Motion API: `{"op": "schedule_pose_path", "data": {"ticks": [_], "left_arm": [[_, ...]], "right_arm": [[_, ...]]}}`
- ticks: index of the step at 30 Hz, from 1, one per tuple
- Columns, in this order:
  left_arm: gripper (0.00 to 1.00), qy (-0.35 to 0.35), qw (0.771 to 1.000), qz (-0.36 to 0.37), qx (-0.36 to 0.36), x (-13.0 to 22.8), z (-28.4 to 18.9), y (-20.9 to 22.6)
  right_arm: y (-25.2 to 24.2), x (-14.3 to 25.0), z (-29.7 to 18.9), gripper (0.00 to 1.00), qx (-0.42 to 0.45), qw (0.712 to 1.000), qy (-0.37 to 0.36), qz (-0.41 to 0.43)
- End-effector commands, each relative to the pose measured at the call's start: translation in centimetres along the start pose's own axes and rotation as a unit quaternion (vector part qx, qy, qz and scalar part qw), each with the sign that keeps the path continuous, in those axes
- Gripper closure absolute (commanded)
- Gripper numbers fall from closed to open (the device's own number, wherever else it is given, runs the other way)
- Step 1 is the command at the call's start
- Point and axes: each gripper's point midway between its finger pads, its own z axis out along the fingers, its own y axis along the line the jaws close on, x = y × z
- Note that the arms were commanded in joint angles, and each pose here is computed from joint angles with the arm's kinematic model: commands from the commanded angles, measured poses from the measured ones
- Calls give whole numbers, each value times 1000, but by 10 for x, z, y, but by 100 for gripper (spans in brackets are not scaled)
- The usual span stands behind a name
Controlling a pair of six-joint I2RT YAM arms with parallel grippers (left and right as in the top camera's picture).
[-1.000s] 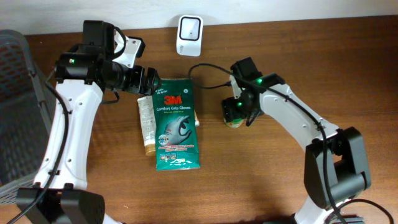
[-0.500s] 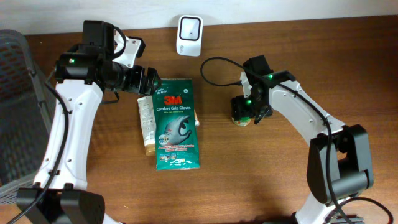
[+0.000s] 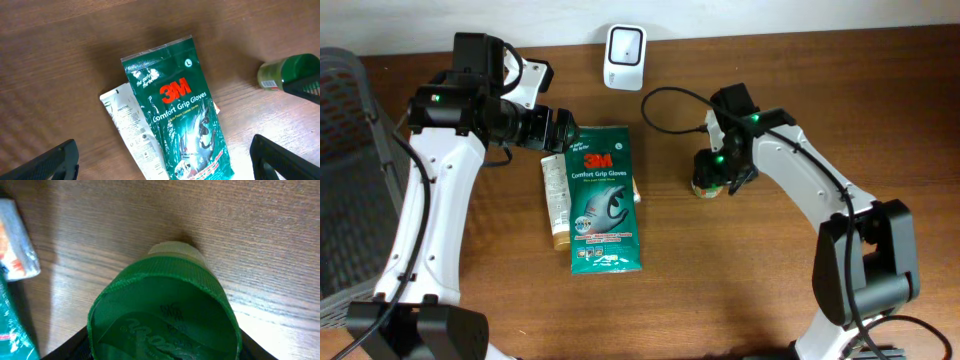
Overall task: Scan the item barcode
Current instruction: 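Grasp the green-lidded jar by its lid with the right gripper, then lift the jar and hold it up to the scanner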
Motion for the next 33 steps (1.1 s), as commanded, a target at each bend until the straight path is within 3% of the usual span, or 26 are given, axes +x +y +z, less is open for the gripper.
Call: {"op": "schedule_pose_path", "data": {"ticks": [1, 7, 11, 14, 19, 22, 25, 28, 33], "left_arm": [[1, -9, 1000, 7, 4, -5, -4, -1], [1, -9, 1000, 7, 4, -5, -4, -1], [1, -9, 1000, 7, 4, -5, -4, -1], [1, -9, 1000, 7, 4, -5, -4, -1], [1, -9, 1000, 7, 4, -5, -4, -1], [1, -9, 1000, 7, 4, -5, -4, -1], [1, -9, 1000, 7, 4, -5, -4, -1], [1, -9, 1000, 7, 4, -5, -4, -1], [1, -9, 1000, 7, 4, -5, -4, -1]], "right_arm": [[19, -27, -35, 48, -35, 998, -44, -13], [37, -70, -74, 48, -59, 989, -122, -64], [48, -124, -95, 48, -57, 960, -241, -132], [68, -178, -128, 55, -34, 900, -373, -222], [93, -236, -150, 55, 26, 812, -511, -283], [106, -254, -135, 59, 68, 765, -543, -339], [120, -268, -109, 63, 123, 701, -566, -416], [120, -277, -93, 64, 155, 680, -580, -422], [113, -279, -69, 64, 177, 680, -567, -430]]}}
